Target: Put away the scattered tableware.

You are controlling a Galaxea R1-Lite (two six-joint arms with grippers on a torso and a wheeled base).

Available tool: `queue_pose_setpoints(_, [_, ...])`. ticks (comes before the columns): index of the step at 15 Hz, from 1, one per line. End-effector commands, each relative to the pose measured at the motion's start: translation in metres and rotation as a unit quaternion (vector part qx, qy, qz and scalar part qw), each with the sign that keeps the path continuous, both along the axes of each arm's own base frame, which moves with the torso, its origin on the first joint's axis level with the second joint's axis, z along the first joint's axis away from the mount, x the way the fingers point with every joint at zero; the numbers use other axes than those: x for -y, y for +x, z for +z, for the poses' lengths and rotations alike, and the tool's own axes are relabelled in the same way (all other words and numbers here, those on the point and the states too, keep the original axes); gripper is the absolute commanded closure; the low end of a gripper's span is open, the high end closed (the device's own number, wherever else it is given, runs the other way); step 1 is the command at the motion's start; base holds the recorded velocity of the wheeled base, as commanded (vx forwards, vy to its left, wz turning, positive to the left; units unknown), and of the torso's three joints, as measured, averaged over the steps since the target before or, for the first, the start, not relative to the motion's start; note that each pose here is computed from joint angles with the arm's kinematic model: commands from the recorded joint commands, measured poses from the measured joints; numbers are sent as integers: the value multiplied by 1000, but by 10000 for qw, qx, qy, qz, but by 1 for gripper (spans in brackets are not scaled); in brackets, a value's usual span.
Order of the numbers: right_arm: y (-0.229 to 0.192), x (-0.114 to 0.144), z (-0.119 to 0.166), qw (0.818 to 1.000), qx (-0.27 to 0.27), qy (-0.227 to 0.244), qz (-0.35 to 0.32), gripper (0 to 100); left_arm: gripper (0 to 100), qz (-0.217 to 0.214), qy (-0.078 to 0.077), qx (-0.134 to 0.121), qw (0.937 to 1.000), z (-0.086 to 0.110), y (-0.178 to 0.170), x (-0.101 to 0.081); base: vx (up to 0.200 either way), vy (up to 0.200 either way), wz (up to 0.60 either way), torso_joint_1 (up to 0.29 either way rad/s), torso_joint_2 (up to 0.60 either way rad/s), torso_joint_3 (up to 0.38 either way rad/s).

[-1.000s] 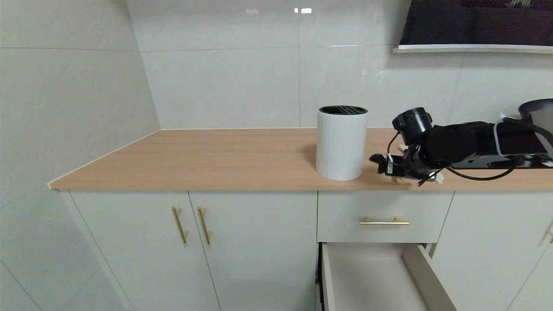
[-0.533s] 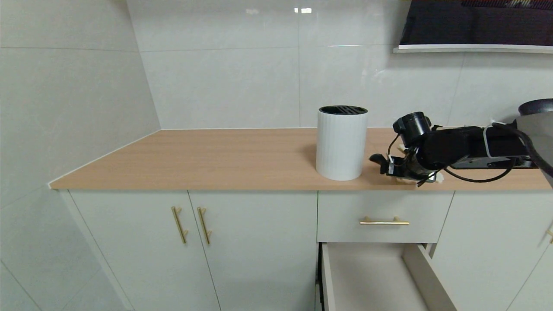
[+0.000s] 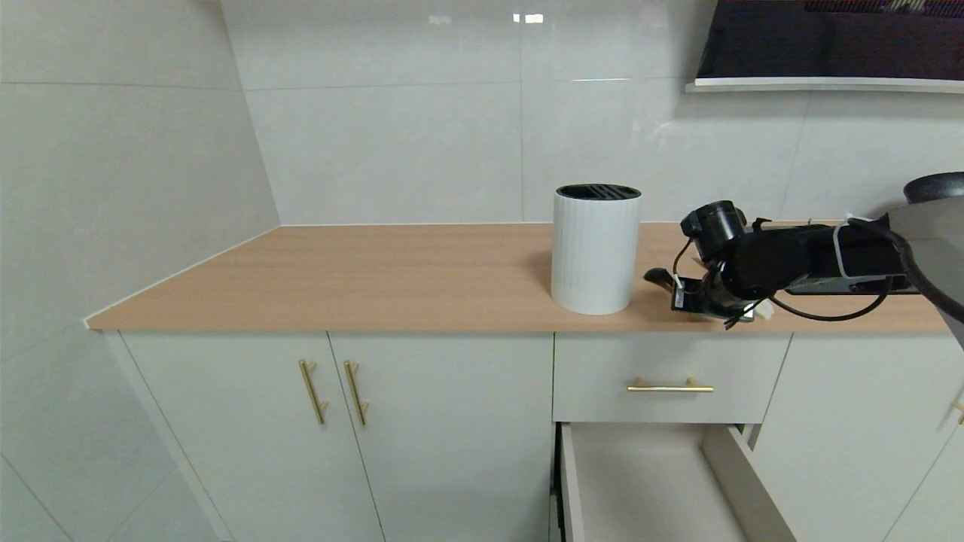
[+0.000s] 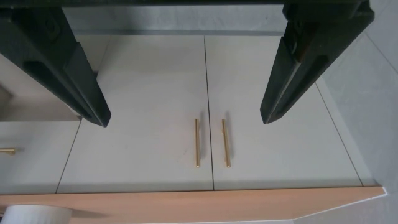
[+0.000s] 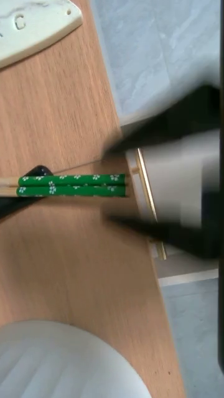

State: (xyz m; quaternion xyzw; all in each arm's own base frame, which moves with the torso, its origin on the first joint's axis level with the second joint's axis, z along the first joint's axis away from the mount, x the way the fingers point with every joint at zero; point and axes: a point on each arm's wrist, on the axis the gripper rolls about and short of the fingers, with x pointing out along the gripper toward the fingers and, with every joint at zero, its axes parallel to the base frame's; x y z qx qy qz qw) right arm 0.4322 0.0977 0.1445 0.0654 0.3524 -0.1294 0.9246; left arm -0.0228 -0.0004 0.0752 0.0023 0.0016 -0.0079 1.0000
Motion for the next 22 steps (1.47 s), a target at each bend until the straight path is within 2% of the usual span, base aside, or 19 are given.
queue_pose_setpoints(1, [-1, 0, 2, 10000, 18, 6, 2, 100, 0, 2, 0, 1, 10000, 0, 0, 0, 0, 0, 0, 0, 0, 0])
queue_pose_setpoints(6, [-11, 3, 17, 10000, 7, 8, -21, 100, 0, 2, 0, 1, 10000, 0, 0, 0, 0, 0, 0, 0, 0, 0])
queue_pose_setpoints(9, [-32, 8, 38, 10000, 6, 39, -34, 100, 0, 2, 0, 1, 10000, 0, 0, 0, 0, 0, 0, 0, 0, 0])
queue_pose_setpoints(11, [-71, 13, 68, 9993, 187, 319, -98, 100, 0, 2, 0, 1, 10000, 0, 0, 0, 0, 0, 0, 0, 0, 0])
queue_pose_setpoints(14, [-130, 18, 102, 9975, 473, 508, 144, 100, 0, 2, 0, 1, 10000, 0, 0, 0, 0, 0, 0, 0, 0, 0])
queue_pose_setpoints(18, [-194, 30, 116, 9904, 497, 997, 815, 100, 0, 2, 0, 1, 10000, 0, 0, 0, 0, 0, 0, 0, 0, 0])
queue_pose_setpoints(20, [-233, 33, 111, 9849, 428, 957, 1376, 100, 0, 2, 0, 1, 10000, 0, 0, 0, 0, 0, 0, 0, 0, 0])
queue_pose_setpoints(22, [-243, 34, 109, 9840, 445, 934, 1447, 100, 0, 2, 0, 1, 10000, 0, 0, 0, 0, 0, 0, 0, 0, 0])
